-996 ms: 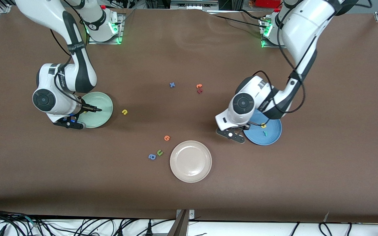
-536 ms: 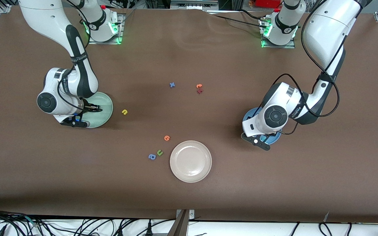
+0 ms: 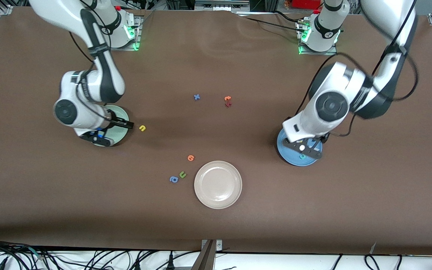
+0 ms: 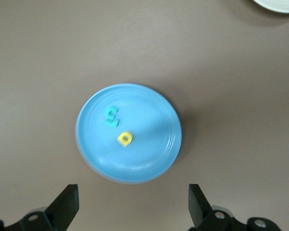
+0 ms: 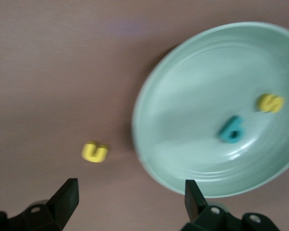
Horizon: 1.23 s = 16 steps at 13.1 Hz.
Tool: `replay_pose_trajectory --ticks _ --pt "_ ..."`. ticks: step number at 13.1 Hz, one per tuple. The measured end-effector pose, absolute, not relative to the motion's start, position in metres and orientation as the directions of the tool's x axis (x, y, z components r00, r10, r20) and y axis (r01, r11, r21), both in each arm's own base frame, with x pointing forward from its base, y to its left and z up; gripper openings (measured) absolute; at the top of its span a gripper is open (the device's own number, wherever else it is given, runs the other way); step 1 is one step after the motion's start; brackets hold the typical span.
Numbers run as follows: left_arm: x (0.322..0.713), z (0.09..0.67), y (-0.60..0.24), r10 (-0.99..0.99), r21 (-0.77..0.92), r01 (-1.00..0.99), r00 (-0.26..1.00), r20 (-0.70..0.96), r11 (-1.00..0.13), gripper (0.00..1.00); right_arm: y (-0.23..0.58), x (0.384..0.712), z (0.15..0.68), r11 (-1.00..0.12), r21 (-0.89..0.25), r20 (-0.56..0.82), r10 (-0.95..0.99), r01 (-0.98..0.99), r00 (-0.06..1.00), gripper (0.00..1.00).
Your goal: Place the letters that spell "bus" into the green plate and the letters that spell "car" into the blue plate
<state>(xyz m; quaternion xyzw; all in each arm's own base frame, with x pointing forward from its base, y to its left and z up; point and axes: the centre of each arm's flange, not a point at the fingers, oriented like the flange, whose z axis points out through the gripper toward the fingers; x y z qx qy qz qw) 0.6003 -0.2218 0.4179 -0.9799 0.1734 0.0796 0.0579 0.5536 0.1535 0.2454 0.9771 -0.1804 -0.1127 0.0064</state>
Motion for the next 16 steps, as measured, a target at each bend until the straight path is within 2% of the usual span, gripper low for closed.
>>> replay_pose_trajectory --ticks 3,4,6,9,12,16 --pt "0.577 0.511 -0.207 -0.249 -0.107 -0.268 0.954 -0.165 -0.957 1.0 0.204 0.548 0.226 -0.888 0.053 -0.118 -0.459 -0.456 0.88 0.95" --pt "0.575 0.538 -0.197 -0.227 -0.112 -0.245 0.962 -0.153 -0.963 1.0 0.213 0.546 0.217 -0.88 0.057 -0.1 -0.474 -0.471 0.875 0.88" --pt "0.575 0.578 -0.174 -0.183 -0.116 -0.195 0.977 -0.106 -0.974 1.0 0.216 0.542 0.203 -0.872 0.067 -0.086 -0.49 -0.486 0.868 0.61" --pt "0.58 0.596 -0.135 -0.114 -0.016 -0.115 0.991 -0.072 -0.993 1.0 0.203 0.533 0.186 -0.864 0.063 -0.055 -0.503 -0.5 0.863 0.6" --pt "0.592 0.583 -0.093 -0.129 0.035 -0.128 0.991 -0.034 -0.991 1.0 0.2 0.53 0.183 -0.863 0.063 -0.052 -0.505 -0.502 0.862 0.63" --pt "0.567 0.587 -0.066 -0.101 0.025 -0.1 0.994 -0.035 -0.995 1.0 0.194 0.521 0.179 -0.859 0.069 -0.055 -0.51 -0.507 0.858 0.62"
